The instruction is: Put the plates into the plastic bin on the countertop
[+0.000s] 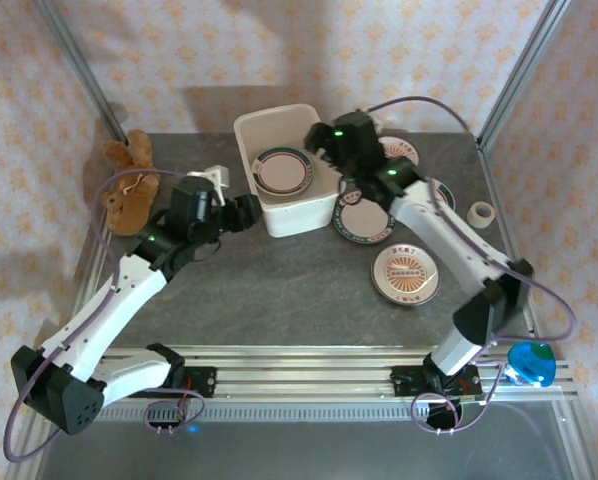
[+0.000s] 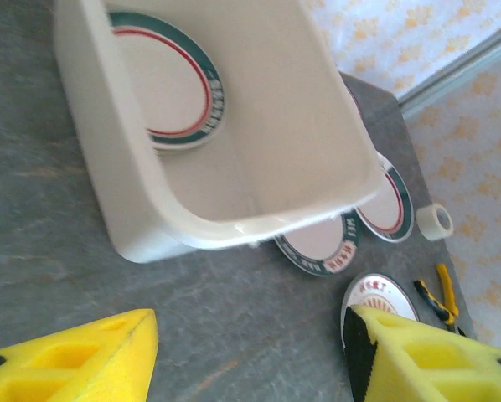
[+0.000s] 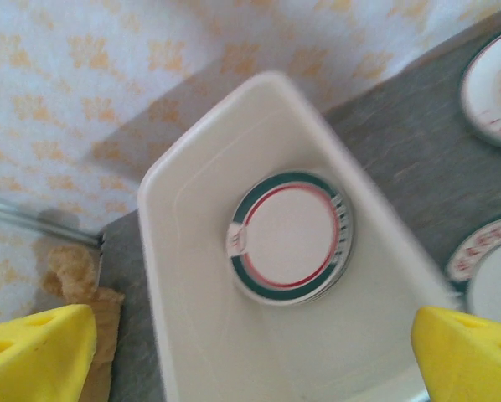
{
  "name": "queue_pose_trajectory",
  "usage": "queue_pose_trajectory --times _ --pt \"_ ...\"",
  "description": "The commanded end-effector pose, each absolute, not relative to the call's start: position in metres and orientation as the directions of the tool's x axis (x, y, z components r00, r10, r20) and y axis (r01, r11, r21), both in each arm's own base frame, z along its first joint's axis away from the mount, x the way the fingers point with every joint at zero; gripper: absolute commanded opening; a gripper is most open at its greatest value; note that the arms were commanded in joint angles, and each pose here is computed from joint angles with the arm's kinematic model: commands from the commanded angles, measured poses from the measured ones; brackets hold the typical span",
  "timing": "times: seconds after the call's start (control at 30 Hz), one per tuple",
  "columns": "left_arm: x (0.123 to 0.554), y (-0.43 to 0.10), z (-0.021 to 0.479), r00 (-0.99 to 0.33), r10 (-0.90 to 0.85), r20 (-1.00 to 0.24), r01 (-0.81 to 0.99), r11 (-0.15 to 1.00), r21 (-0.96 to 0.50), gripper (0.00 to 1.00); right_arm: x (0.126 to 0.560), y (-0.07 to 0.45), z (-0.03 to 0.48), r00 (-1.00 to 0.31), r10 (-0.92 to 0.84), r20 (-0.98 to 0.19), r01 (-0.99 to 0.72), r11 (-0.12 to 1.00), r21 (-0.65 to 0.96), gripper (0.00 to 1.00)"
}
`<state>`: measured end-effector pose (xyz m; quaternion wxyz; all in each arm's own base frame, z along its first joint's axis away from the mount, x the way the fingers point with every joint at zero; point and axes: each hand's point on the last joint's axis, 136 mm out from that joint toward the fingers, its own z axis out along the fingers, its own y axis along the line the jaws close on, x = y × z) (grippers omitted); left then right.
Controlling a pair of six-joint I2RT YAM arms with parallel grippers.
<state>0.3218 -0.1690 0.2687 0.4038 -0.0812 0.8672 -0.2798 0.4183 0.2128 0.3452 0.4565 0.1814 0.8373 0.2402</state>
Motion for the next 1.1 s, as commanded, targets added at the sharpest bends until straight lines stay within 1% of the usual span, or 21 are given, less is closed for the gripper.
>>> queue_pose_trajectory --times 0.0,0.07,0.2,0.27,0.37,0.4,0.57,0.67,0.83,0.87,1.07 --pt "0.327 -0.196 0.267 -0.632 -0.407 -0.660 0.065 0.821 -0.568 0.61 0.414 0.164 0.350 -0.497 0.509 -0.703 0.068 0.830 0.553 0.91" --pt "0.323 -0.216 0.264 -0.651 -0.393 -0.649 0.071 0.820 -0.568 0.61 0.403 0.137 0.351 -0.480 0.515 -0.710 0.079 0.832 0.550 0.87" --pt "0.309 -0.257 0.249 -0.701 -0.370 -0.610 0.084 0.806 -0.585 0.62 0.380 0.103 0.347 -0.472 0.473 -0.744 0.086 0.865 0.495 0.82" --pt "0.306 -0.284 0.236 -0.740 -0.354 -0.571 0.092 0.788 -0.608 0.62 0.373 0.093 0.339 -0.477 0.483 -0.734 0.093 0.859 0.504 0.79" --pt "0.304 -0.320 0.216 -0.793 -0.314 -0.522 0.091 0.785 -0.612 0.61 0.368 0.084 0.322 -0.503 0.514 -0.694 0.104 0.834 0.542 0.72" --pt "0.304 -0.330 0.213 -0.801 -0.302 -0.516 0.096 0.787 -0.609 0.61 0.362 0.080 0.327 -0.493 0.526 -0.693 0.094 0.824 0.558 0.70" --pt "0.310 -0.376 0.191 -0.836 -0.287 -0.467 0.087 0.772 -0.629 0.61 0.348 0.064 0.313 -0.517 0.548 -0.658 0.108 0.804 0.585 0.69" --pt "0.313 -0.403 0.173 -0.863 -0.274 -0.425 0.083 0.753 -0.653 0.61 0.340 0.059 0.309 -0.519 0.531 -0.669 0.121 0.821 0.558 0.69" --pt "0.299 -0.438 0.144 -0.919 -0.116 -0.376 0.155 0.770 -0.619 0.60 0.332 0.065 0.305 -0.525 0.542 -0.656 0.112 0.808 0.578 0.69" --pt "0.297 -0.443 0.124 -0.935 -0.082 -0.345 0.154 0.783 -0.603 0.60 0.330 0.067 0.304 -0.528 0.542 -0.654 0.107 0.807 0.581 0.69" --pt "0.295 -0.460 0.096 -0.955 0.010 -0.296 0.189 0.791 -0.582 0.59 0.325 0.064 0.300 -0.525 0.543 -0.655 0.116 0.808 0.578 0.68"
